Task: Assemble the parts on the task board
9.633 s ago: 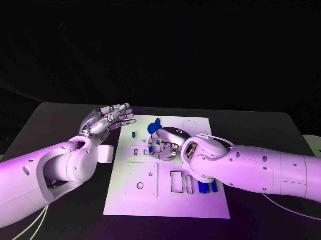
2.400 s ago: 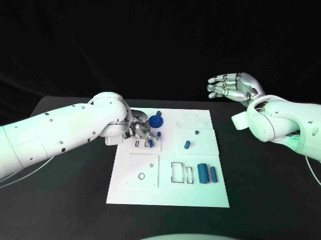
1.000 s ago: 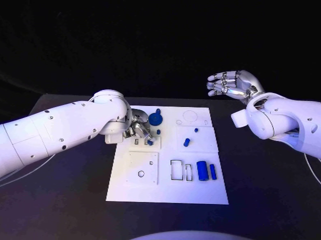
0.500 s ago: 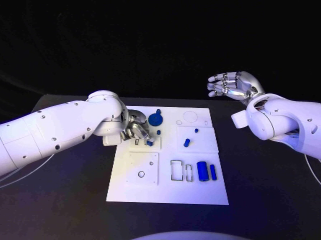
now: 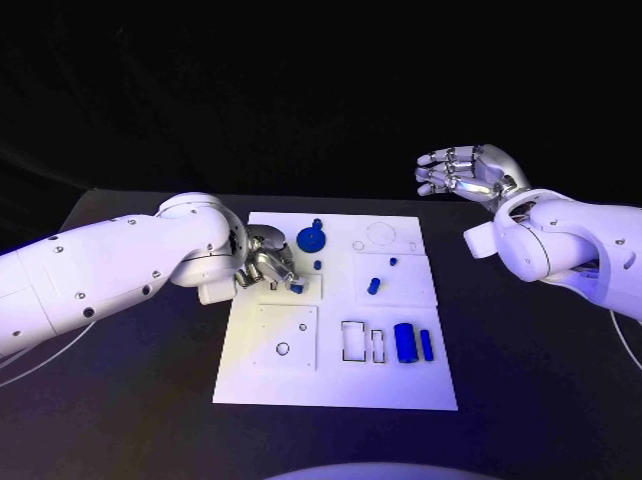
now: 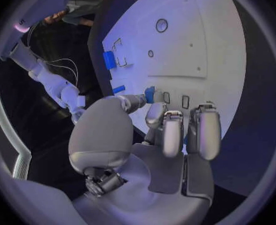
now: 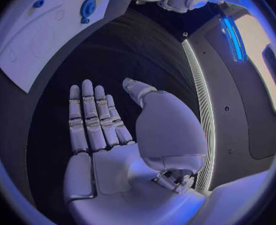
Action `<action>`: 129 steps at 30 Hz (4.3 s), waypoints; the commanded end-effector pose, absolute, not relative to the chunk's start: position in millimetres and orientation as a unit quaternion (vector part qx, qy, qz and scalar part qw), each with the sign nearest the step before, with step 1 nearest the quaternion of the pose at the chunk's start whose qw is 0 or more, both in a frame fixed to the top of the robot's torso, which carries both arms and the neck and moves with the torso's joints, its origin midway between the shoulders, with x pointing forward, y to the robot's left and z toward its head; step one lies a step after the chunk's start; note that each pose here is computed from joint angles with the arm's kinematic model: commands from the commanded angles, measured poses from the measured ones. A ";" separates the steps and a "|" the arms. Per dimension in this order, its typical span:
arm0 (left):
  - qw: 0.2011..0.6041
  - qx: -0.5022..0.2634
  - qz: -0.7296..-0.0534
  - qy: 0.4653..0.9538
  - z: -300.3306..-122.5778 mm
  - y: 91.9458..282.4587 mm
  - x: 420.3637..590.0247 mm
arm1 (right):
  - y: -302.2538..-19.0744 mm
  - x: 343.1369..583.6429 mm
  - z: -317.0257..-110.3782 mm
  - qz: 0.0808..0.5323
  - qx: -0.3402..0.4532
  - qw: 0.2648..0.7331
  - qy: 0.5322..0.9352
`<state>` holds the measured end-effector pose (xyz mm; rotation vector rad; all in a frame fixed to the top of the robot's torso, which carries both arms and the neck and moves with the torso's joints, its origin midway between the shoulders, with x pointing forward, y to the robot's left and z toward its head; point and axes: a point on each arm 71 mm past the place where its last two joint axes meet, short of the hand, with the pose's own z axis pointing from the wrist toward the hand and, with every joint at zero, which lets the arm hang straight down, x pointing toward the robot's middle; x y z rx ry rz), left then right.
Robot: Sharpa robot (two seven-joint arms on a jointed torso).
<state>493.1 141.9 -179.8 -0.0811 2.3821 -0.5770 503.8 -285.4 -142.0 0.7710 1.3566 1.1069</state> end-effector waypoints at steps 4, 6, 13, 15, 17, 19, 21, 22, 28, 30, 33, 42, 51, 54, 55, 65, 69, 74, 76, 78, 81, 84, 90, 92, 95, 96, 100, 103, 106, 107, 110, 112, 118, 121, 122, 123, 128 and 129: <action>0.392 -0.039 -0.224 0.891 -179.8 147.9 491.7 | -285.0 502.6 -142.4 0.481 0.324 0.572 0.580; 0.396 -0.037 -0.221 0.891 -181.8 148.9 490.9 | -285.3 502.5 -142.7 0.481 0.324 0.572 0.580; 0.403 -0.028 -0.210 0.890 -188.5 149.6 489.5 | -285.0 502.3 -143.8 0.481 0.325 0.571 0.581; 0.403 -0.027 -0.208 0.891 -189.1 149.7 489.5 | -285.1 502.2 -144.0 0.481 0.325 0.571 0.581; 0.402 -0.026 -0.207 0.891 -189.8 150.0 489.5 | -285.3 502.2 -144.2 0.481 0.325 0.571 0.581; 0.402 -0.025 -0.205 0.892 -190.4 150.0 489.8 | -285.5 502.2 -144.3 0.481 0.325 0.571 0.581; 0.401 -0.024 -0.205 0.892 -190.8 149.8 490.2 | -285.5 502.1 -144.4 0.481 0.325 0.571 0.581; 0.401 -0.024 -0.204 0.893 -190.9 149.6 490.4 | -285.5 502.1 -144.4 0.481 0.325 0.571 0.581; 0.400 -0.021 -0.203 0.893 -191.3 147.5 491.1 | -285.7 502.0 -144.5 0.480 0.326 0.571 0.581; 0.398 -0.020 -0.203 0.894 -191.5 146.4 491.4 | -285.8 502.0 -144.5 0.480 0.326 0.571 0.581; 0.396 -0.018 -0.202 0.896 -191.8 145.5 492.0 | -285.8 502.0 -144.6 0.480 0.326 0.571 0.581; 0.395 -0.014 -0.198 0.897 -191.7 143.8 494.0 | -286.1 501.9 -144.5 0.480 0.327 0.571 0.580; 0.397 -0.009 -0.194 0.897 -191.4 144.1 494.7 | -285.9 502.2 -144.7 0.480 0.326 0.571 0.581; 0.397 -0.007 -0.194 0.897 -191.4 144.0 494.7 | -286.0 502.2 -144.7 0.480 0.326 0.571 0.581; 0.397 -0.007 -0.193 0.897 -191.4 144.0 494.7 | -286.1 502.2 -144.7 0.480 0.326 0.571 0.581; 0.396 0.002 -0.189 0.899 -191.7 142.7 495.0 | -285.6 502.3 -144.8 0.481 0.326 0.569 0.582; 0.395 0.004 -0.188 0.899 -192.0 142.1 495.3 | -285.4 502.4 -145.0 0.482 0.326 0.569 0.582; 0.394 0.006 -0.188 0.900 -192.3 140.5 495.4 | -285.3 502.4 -145.2 0.482 0.326 0.568 0.582; 0.393 0.007 -0.188 0.900 -192.4 139.8 495.4 | -285.4 502.4 -145.3 0.482 0.326 0.568 0.583; 0.393 0.007 -0.188 0.900 -192.5 139.3 495.4 | -285.4 502.4 -145.4 0.482 0.326 0.568 0.583; 0.392 0.008 -0.188 0.901 -192.7 138.8 495.4 | -285.4 502.4 -145.4 0.482 0.326 0.568 0.583; 0.390 0.008 -0.188 0.901 -193.0 138.1 495.4 | -285.4 502.5 -145.6 0.482 0.326 0.568 0.583; 0.383 0.006 -0.189 0.904 -194.1 137.0 496.2 | -285.4 502.5 -146.6 0.481 0.326 0.568 0.583; 0.382 0.004 -0.189 0.905 -194.6 136.6 497.0 | -285.3 502.5 -146.9 0.481 0.326 0.567 0.583; 0.381 0.003 -0.188 0.905 -195.2 135.9 498.3 | -285.3 502.4 -147.2 0.481 0.327 0.567 0.584; 0.380 0.003 -0.188 0.906 -195.5 135.6 498.7 | -285.4 502.4 -147.3 0.481 0.327 0.567 0.584; 0.376 0.003 -0.186 0.908 -196.8 134.6 500.2 | -285.7 502.3 -147.5 0.481 0.327 0.566 0.584; 0.374 0.003 -0.185 0.909 -197.5 134.2 500.9 | -285.9 502.3 -147.6 0.480 0.328 0.566 0.584; 0.372 0.004 -0.184 0.910 -198.1 134.0 501.1 | -286.0 502.3 -147.7 0.480 0.328 0.566 0.585; 0.372 0.004 -0.184 0.910 -198.3 134.0 501.1 | -286.0 502.3 -147.8 0.480 0.328 0.566 0.585; 0.370 0.004 -0.184 0.911 -198.7 134.0 501.1 | -286.0 502.4 -148.0 0.481 0.328 0.565 0.585; 0.369 0.005 -0.184 0.911 -198.9 134.0 501.2 | -286.0 502.4 -148.2 0.481 0.328 0.565 0.585; 0.367 0.005 -0.183 0.912 -199.3 134.1 501.3 | -285.8 502.3 -148.7 0.481 0.328 0.564 0.585; 0.367 0.005 -0.182 0.912 -199.4 134.4 501.4 | -286.0 502.2 -148.8 0.481 0.328 0.564 0.585; 0.367 0.005 -0.182 0.912 -199.4 134.6 501.4 | -286.1 502.2 -148.9 0.481 0.328 0.564 0.585; 0.367 0.005 -0.182 0.912 -199.4 134.8 501.4 | -286.1 502.2 -148.9 0.481 0.328 0.564 0.585; 0.369 0.002 -0.183 0.911 -199.0 136.3 501.5 | -286.1 502.2 -149.2 0.481 0.328 0.564 0.585; 0.370 0.002 -0.183 0.911 -198.9 136.6 501.5 | -286.2 502.2 -149.2 0.481 0.328 0.564 0.585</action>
